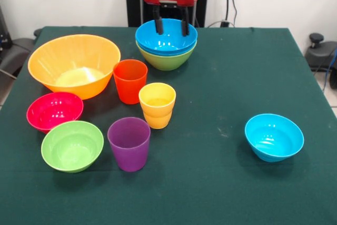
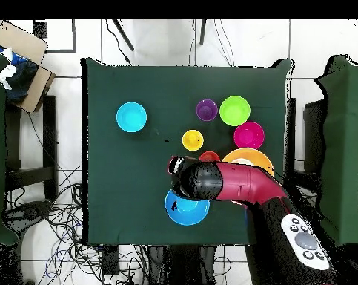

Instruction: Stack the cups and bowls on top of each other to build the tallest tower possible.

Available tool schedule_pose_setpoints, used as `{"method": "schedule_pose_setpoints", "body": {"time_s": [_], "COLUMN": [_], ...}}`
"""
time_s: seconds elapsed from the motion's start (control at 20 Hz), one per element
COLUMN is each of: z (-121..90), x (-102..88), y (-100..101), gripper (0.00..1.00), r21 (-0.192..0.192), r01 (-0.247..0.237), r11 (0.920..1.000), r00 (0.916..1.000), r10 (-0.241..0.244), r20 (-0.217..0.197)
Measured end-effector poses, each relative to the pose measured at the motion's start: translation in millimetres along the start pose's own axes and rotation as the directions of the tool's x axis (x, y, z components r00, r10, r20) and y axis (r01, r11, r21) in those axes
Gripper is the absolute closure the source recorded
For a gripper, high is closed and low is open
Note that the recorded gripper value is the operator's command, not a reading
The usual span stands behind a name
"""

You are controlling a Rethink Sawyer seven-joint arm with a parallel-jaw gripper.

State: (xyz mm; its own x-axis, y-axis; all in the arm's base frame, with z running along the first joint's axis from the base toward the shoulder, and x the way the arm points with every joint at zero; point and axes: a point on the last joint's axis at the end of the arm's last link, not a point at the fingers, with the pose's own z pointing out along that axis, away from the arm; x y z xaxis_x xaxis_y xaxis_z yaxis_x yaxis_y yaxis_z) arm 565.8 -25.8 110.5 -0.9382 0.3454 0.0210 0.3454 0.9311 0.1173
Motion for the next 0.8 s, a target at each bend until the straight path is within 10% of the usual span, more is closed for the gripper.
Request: {"method": "schedule_pose_setpoints", "body": {"time_s": [0.8], "z": [9.3], "x": [-3.6], "y": [-25.1], "gripper": [0.00], "r21": [-0.018], "r01": [-0.002], "r11": [0.9998], "r00": [1.0000], "r10": [0.002], "r20": [-0.009]}}
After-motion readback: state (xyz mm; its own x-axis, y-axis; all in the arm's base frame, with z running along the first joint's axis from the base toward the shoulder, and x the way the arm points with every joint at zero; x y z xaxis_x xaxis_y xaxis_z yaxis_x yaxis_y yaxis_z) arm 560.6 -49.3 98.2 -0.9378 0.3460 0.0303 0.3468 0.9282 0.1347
